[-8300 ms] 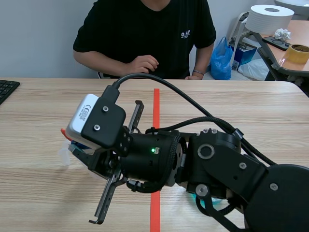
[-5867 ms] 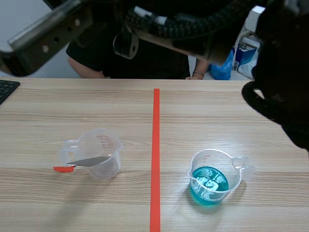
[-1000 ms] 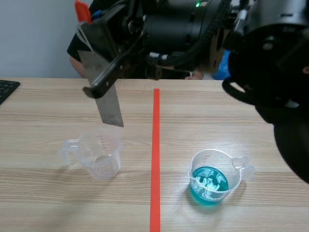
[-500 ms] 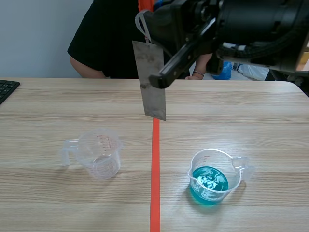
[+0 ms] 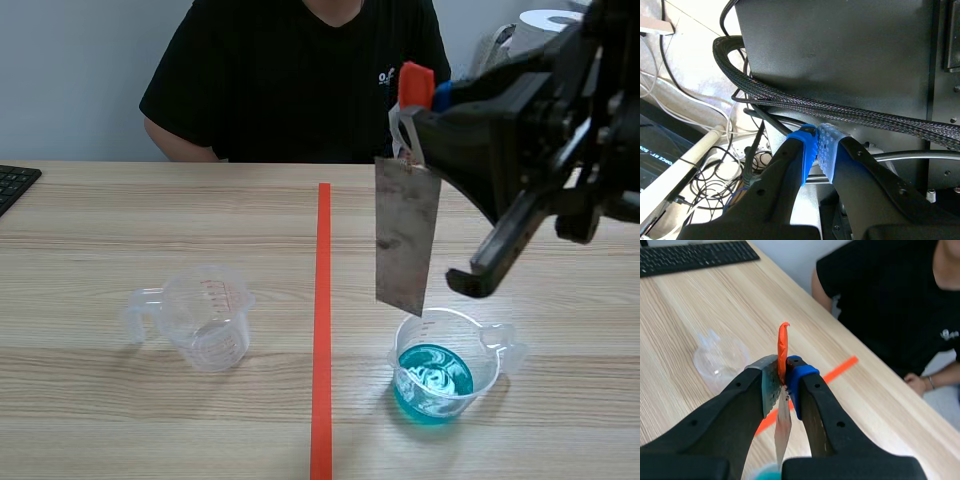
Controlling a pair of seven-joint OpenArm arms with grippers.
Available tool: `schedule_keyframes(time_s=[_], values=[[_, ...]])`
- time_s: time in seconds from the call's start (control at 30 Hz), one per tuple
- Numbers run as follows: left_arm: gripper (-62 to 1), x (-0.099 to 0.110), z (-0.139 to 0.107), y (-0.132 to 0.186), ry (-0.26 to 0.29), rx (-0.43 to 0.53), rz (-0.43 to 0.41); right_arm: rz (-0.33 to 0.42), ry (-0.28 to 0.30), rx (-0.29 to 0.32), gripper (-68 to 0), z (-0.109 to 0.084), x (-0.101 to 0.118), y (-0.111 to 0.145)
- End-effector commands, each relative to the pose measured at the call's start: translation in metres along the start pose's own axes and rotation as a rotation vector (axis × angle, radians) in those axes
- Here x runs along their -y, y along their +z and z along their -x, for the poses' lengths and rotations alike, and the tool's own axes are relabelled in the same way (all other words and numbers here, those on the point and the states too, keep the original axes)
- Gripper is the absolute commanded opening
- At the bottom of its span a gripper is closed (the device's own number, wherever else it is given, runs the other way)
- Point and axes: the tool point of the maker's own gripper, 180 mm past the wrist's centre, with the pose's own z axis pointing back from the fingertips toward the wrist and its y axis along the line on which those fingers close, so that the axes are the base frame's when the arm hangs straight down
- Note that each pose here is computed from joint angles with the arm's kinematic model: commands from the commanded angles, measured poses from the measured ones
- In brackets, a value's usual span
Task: Do the redox reaction experiment.
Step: 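Move the plate over the blue solution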
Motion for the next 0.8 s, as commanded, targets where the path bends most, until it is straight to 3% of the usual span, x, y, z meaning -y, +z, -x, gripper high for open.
schedule_keyframes(time_s=[0.0,0.4,0.77], values=[[-56.7,-0.001,-0.003,0.000,0.001,0.013,-0.002,0.000,0.023,0.021,-66.9,-0.007,0.000,0.005],[-56.7,-0.001,-0.003,0.000,0.001,0.013,-0.002,0.019,0.057,-0.007,-66.9,0.003,0.006,0.032],[-56.7,-0.001,-0.003,0.000,0.001,0.013,-0.002,0.000,0.067,0.004,-66.9,0.003,0.003,0.037]])
